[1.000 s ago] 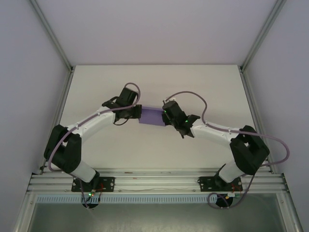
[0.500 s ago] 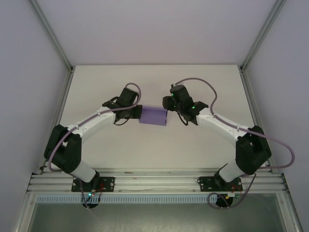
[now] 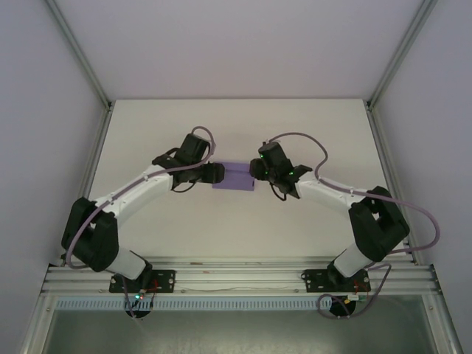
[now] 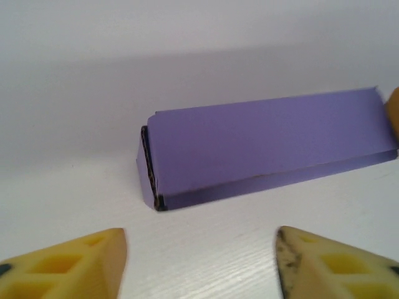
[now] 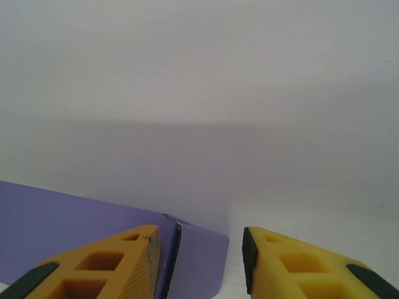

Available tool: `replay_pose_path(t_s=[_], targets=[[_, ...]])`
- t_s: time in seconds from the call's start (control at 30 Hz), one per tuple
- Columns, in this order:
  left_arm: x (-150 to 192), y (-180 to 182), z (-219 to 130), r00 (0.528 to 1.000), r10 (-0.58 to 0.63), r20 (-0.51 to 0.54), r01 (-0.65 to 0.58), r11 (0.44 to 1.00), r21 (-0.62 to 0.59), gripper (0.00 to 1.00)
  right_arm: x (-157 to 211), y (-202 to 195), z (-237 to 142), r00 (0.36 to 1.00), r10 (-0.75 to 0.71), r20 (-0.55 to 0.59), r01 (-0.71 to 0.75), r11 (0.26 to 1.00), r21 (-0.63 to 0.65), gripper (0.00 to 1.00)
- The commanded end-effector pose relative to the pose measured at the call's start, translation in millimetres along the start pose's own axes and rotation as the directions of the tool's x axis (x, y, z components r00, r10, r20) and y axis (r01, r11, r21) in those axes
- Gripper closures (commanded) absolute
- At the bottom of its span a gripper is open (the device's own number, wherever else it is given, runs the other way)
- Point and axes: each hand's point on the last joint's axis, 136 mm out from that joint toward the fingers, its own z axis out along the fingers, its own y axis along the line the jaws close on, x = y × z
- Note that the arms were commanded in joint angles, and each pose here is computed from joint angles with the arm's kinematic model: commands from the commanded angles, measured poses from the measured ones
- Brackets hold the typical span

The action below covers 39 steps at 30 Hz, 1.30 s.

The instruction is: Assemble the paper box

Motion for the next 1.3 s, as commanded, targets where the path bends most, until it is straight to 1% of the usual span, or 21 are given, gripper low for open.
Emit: replay_pose_path(t_s=[0.0, 0.03, 0.07, 0.13, 0.27, 0.33, 0.4, 0.47, 0.6, 0.67, 0.73, 0.8, 0.83, 0.93, 1.0, 1.07, 1.13, 1.17, 1.2, 1.23, 1.27], targets=[[-19.1, 6.3, -31.0, 0.996, -0.034, 0.079, 0.039, 0.998, -0.056, 0.15, 42.2, -27.5, 6.5, 0.994, -0.021, -0.110, 0.030, 0.996, 0.080, 0.60], [-23.4, 12.6, -34.7, 0.994, -0.045, 0.098, 0.054, 0.994, -0.090, 0.06, 43.6, -27.7, 6.6, 0.994, -0.028, -0.108, 0.036, 0.997, 0.073, 0.60], [-29.3, 16.9, -37.2, 0.991, -0.055, 0.122, 0.069, 0.992, -0.109, 0.00, 42.8, -28.3, 7.0, 0.994, -0.029, -0.101, 0.036, 0.997, 0.065, 0.60], [-37.4, 20.6, -34.2, 0.986, -0.079, 0.144, 0.094, 0.991, -0.099, 0.00, 45.9, -25.9, 7.7, 0.994, -0.047, -0.102, 0.052, 0.997, 0.049, 0.60], [-41.3, 28.2, -8.3, 0.980, -0.168, 0.111, 0.170, 0.985, -0.007, 0.00, 49.4, -29.7, 10.7, 0.992, -0.052, -0.111, 0.060, 0.996, 0.066, 0.60], [-38.9, 30.0, 6.4, 0.973, -0.209, 0.093, 0.204, 0.977, 0.058, 0.05, 48.6, -31.3, 10.8, 0.995, -0.044, -0.094, 0.051, 0.997, 0.066, 0.61], [-29.7, 28.0, 21.4, 0.971, -0.229, 0.061, 0.221, 0.968, 0.119, 0.16, 51.0, -31.1, 11.5, 0.995, -0.042, -0.089, 0.047, 0.997, 0.055, 0.61], [-15.7, 25.6, 35.8, 0.970, -0.240, 0.026, 0.233, 0.959, 0.161, 0.24, 57.4, -31.6, 14.1, 0.994, -0.047, -0.095, 0.051, 0.998, 0.042, 0.61], [17.7, 28.2, 59.1, 0.960, -0.276, -0.048, 0.280, 0.939, 0.200, 0.42, 73.5, -38.4, 20.7, 0.993, -0.058, -0.104, 0.061, 0.998, 0.028, 0.63], [33.4, 29.4, 65.3, 0.957, -0.282, -0.069, 0.290, 0.932, 0.217, 0.47, 82.3, -43.0, 23.4, 0.994, -0.054, -0.096, 0.056, 0.998, 0.017, 0.66], [46.8, 33.8, 69.0, 0.955, -0.284, -0.081, 0.295, 0.933, 0.207, 0.62, 89.8, -43.9, 24.8, 0.995, -0.063, -0.080, 0.062, 0.998, -0.015, 0.70], [55.1, 36.7, 70.3, 0.955, -0.283, -0.084, 0.295, 0.934, 0.202, 0.73, 97.5, -44.2, 26.2, 0.996, -0.068, -0.058, 0.065, 0.997, -0.051, 0.77], [58.0, 37.5, 70.5, 0.956, -0.281, -0.088, 0.293, 0.935, 0.199, 0.75, 99.3, -44.1, 26.8, 0.996, -0.067, -0.054, 0.064, 0.996, -0.061, 0.80], [52.1, 35.2, 64.7, 0.960, -0.270, -0.068, 0.278, 0.937, 0.209, 0.75, 92.7, -34.1, 23.5, 0.997, -0.063, -0.042, 0.059, 0.993, -0.101, 0.79], [37.7, 30.8, 56.2, 0.966, -0.254, -0.034, 0.256, 0.941, 0.222, 0.70, 77.0, -23.5, 17.7, 0.997, -0.070, -0.009, 0.069, 0.990, -0.126, 0.74], [16.2, 28.7, 45.4, 0.971, -0.238, 0.017, 0.229, 0.950, 0.211, 0.55, 56.3, -14.2, 10.9, 0.996, -0.085, 0.009, 0.086, 0.989, -0.119, 0.67], [-6.4, 29.6, 33.7, 0.972, -0.224, 0.073, 0.208, 0.961, 0.181, 0.35, 35.0, -2.6, 2.9, 0.994, -0.112, 0.017, 0.114, 0.987, -0.113, 0.57], [-18.1, 28.7, 26.5, 0.972, -0.207, 0.107, 0.187, 0.967, 0.173, 0.31, 22.6, 2.0, -1.6, 0.992, -0.122, 0.021, 0.123, 0.987, -0.101, 0.54], [-27.1, 28.9, 19.7, 0.970, -0.200, 0.137, 0.177, 0.971, 0.163, 0.23, 12.4, 6.2, -5.7, 0.990, -0.139, 0.023, 0.141, 0.986, -0.094, 0.51], [-35.3, 30.4, 13.1, 0.967, -0.193, 0.164, 0.170, 0.975, 0.145, 0.09, 4.5, 11.1, -9.3, 0.986, -0.166, 0.020, 0.167, 0.982, -0.093, 0.47], [-42.8, 33.6, 5.2, 0.963, -0.188, 0.192, 0.167, 0.979, 0.118, 0.00, -5.8, 14.3, -13.2, 0.983, -0.182, 0.029, 0.184, 0.979, -0.083, 0.42]])
